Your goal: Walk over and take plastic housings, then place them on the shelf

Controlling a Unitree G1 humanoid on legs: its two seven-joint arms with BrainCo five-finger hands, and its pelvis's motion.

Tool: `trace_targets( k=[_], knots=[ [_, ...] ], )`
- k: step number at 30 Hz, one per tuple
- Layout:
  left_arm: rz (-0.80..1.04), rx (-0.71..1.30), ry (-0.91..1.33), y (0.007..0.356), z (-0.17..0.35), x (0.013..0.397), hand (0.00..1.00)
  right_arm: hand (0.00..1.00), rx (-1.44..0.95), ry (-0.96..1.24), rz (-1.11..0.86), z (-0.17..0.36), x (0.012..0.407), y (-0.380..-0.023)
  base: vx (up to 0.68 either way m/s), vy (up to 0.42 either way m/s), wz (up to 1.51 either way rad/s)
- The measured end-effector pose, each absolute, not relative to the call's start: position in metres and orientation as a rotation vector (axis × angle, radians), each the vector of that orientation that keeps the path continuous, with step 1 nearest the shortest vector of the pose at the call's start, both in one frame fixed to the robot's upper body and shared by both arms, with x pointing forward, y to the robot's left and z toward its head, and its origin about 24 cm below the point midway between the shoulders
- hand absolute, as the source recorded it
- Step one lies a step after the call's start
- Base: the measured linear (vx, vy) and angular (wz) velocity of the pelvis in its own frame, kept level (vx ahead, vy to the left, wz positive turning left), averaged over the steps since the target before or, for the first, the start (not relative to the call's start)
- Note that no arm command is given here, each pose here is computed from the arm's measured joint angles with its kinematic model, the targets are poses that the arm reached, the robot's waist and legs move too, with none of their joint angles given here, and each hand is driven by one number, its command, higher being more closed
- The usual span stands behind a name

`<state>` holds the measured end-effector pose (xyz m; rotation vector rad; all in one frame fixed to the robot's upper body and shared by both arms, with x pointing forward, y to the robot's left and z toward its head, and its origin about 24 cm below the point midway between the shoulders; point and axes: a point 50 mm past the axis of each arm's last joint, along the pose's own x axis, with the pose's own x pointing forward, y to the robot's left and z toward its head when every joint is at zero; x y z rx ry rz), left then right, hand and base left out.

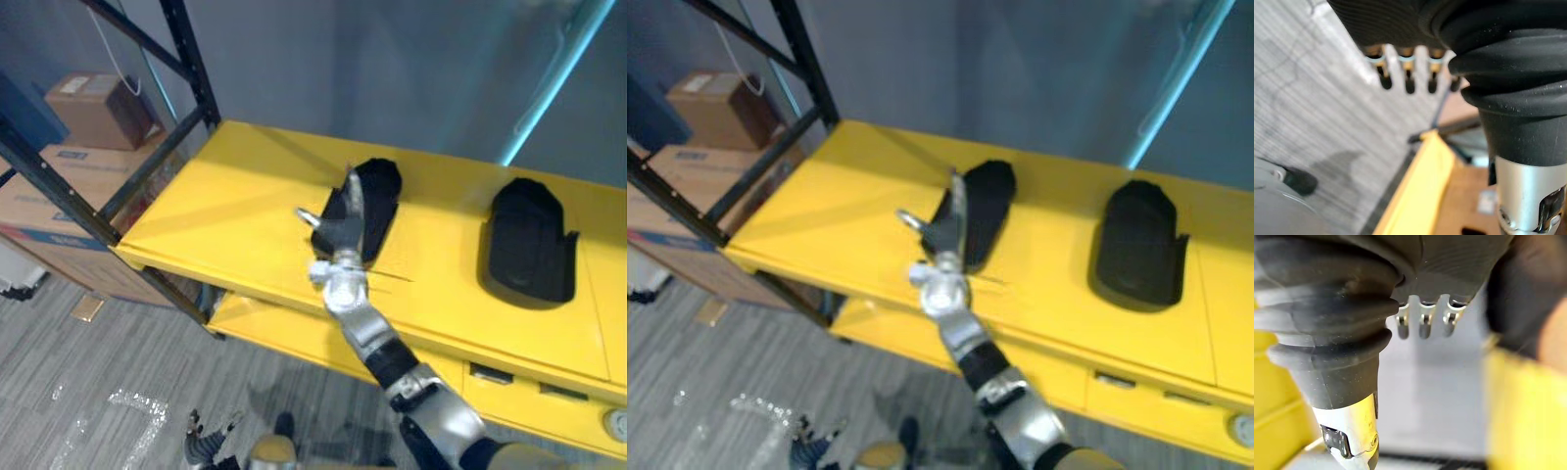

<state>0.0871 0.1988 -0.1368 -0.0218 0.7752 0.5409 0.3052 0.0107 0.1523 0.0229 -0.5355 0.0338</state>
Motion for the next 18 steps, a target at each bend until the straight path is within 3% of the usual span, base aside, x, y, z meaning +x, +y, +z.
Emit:
trace_targets(
  k=[5, 12, 18],
  knots=[
    [0.478, -0.095, 0.903, 0.208, -0.148, 0.080, 0.00, 0.00, 0.018, -0.622, 0.250, 0.167, 0.285, 0.038, -0.02, -0.009, -0.13],
    [0.497, -0.275, 1.054, 0.212, -0.161, 0.057, 0.00, 0.00, 0.006, -0.542, 0.545, 0.160, 0.265, 0.068, -0.04, 0.003, -0.10],
    [0.449, -0.340, 1.023, 0.203, -0.161, 0.075, 0.00, 0.00, -0.054, -0.497, 0.584, 0.155, 0.264, 0.074, -0.10, 0.031, 0.03]
  ],
)
